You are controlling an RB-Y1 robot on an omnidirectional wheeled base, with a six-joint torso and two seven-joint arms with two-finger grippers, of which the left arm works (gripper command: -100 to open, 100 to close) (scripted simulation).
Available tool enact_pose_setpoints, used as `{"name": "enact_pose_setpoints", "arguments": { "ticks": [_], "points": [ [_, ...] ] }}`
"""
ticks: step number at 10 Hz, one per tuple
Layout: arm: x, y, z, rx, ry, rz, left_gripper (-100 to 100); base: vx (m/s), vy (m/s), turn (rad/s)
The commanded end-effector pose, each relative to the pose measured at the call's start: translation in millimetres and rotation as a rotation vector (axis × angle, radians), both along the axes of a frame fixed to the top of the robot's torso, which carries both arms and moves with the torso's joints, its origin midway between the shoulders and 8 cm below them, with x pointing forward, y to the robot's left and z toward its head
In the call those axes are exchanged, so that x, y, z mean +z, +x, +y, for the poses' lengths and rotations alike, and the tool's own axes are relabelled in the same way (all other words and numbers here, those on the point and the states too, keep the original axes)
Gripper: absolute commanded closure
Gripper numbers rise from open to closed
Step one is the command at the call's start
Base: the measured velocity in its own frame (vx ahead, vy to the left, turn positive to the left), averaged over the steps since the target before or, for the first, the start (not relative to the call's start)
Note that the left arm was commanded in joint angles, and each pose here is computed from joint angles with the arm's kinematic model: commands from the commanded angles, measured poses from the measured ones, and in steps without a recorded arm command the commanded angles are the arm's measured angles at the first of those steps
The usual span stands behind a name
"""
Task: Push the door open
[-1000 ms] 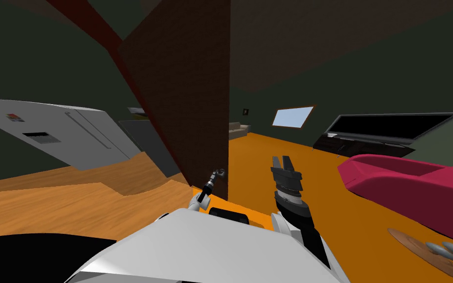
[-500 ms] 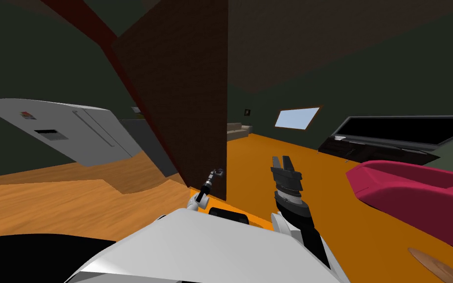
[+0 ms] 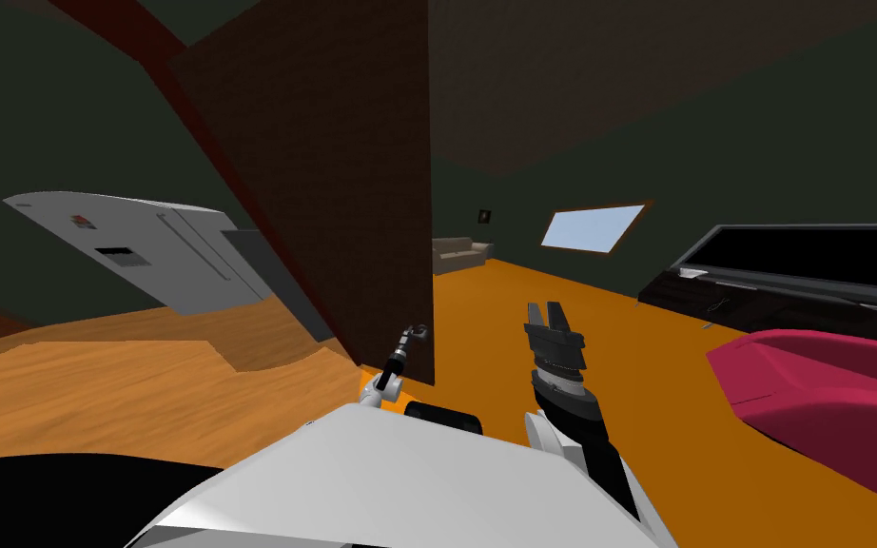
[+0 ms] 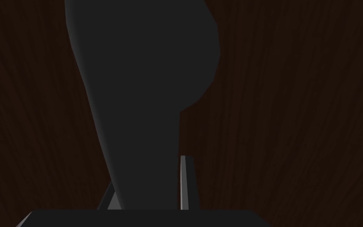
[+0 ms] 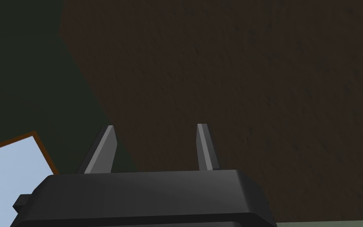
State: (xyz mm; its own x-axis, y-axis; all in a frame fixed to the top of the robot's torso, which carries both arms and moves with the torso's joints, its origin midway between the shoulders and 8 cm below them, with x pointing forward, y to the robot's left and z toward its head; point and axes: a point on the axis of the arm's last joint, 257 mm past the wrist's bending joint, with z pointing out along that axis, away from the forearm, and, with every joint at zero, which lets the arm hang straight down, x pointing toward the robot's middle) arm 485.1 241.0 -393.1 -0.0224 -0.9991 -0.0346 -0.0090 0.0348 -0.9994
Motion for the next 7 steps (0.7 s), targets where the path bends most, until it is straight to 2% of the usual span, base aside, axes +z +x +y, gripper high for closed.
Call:
{"name": "enact_pose_setpoints", "arguments": {
  "ticks": [1,6,7],
  "points": [
    [3.2,2.4,3.6,0.022,-0.009,-0.012,100,0.190,-0.114,0.072],
    [1.9,1.2,13.2,0.074,-0.032,-0.010,100,0.154,-0.101,0.056],
    [0.1,0.0,24.9,0.085,-0.021,-0.006,100,0.061,-0.029,0.051]
  ]
}}
